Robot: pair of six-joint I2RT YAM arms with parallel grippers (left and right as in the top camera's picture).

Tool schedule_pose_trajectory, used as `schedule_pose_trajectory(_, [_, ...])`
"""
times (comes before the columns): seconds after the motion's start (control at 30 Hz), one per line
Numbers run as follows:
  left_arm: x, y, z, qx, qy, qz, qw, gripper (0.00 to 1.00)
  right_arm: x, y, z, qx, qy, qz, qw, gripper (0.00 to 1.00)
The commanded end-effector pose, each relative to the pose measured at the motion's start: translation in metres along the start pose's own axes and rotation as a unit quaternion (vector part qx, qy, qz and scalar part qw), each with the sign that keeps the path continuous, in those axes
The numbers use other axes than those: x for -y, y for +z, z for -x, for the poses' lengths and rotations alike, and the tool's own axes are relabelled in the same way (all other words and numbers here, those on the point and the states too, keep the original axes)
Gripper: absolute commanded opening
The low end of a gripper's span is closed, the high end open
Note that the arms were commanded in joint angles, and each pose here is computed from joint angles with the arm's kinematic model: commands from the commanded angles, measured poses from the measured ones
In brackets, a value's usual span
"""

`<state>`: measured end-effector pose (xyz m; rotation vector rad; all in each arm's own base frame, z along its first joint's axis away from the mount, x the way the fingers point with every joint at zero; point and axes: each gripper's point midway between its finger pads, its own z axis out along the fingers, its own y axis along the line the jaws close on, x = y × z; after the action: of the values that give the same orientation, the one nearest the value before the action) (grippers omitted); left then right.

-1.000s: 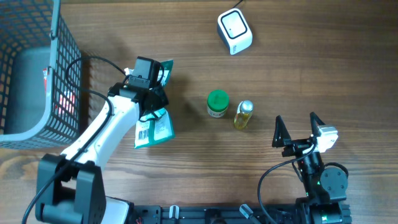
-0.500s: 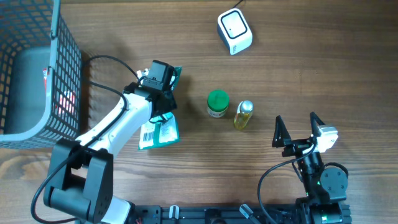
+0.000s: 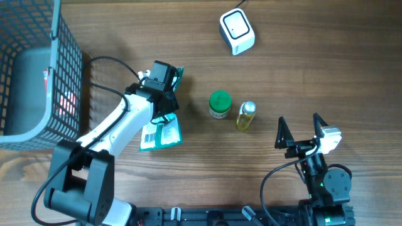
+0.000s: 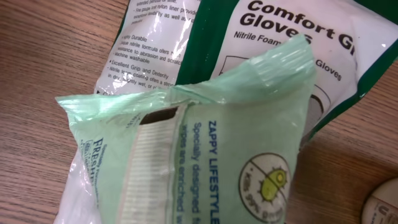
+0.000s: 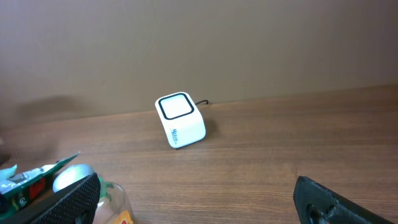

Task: Scan the item barcode
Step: 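Lift the gloves packet out and lower it onto the table left of the jar, then release the gloves packet and withdraw the left gripper toward the basket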

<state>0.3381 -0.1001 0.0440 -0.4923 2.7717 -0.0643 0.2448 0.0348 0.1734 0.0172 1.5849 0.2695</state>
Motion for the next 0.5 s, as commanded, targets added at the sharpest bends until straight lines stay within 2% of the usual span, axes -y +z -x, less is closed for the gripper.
schedule_pose_trajectory(0.0, [0.005,0.002,-0.004,-0.006,0.003,-0.007,1.000,0.22,0.001,0.000,0.002,0.005,0.003,-0.004,1.000,1.00])
schedule_pose_trajectory(0.03, [0.005,0.002,-0.004,-0.006,0.004,-0.007,1.000,0.22,0.001,0.000,0.002,0.005,0.004,-0.004,1.000,1.00])
schedule_pose_trajectory(0.27, [0.017,0.000,-0.012,-0.007,0.022,-0.014,1.000,0.45,0.001,0.000,0.002,0.005,0.004,-0.004,1.000,1.00])
schedule_pose_trajectory(0.3, [0.018,0.000,-0.012,-0.006,0.024,-0.016,1.000,0.51,0.001,0.000,0.002,0.005,0.003,-0.004,1.000,1.00])
schedule_pose_trajectory(0.33, [0.019,0.000,-0.012,-0.004,0.024,-0.017,1.000,0.71,0.001,0.000,0.002,0.005,0.003,-0.004,1.000,1.00])
schedule_pose_trajectory(0.37, [0.020,0.000,-0.012,-0.004,0.024,-0.018,1.000,0.84,0.001,0.000,0.002,0.005,0.003,-0.004,1.000,1.00])
schedule_pose_trajectory(0.4, [0.020,0.000,-0.012,-0.004,0.024,-0.018,1.000,0.89,0.001,0.000,0.002,0.005,0.003,-0.004,1.000,1.00])
schedule_pose_trajectory(0.47, [0.020,0.000,-0.012,-0.004,0.024,-0.018,1.000,0.93,0.001,0.000,0.002,0.005,0.003,-0.004,1.000,1.00])
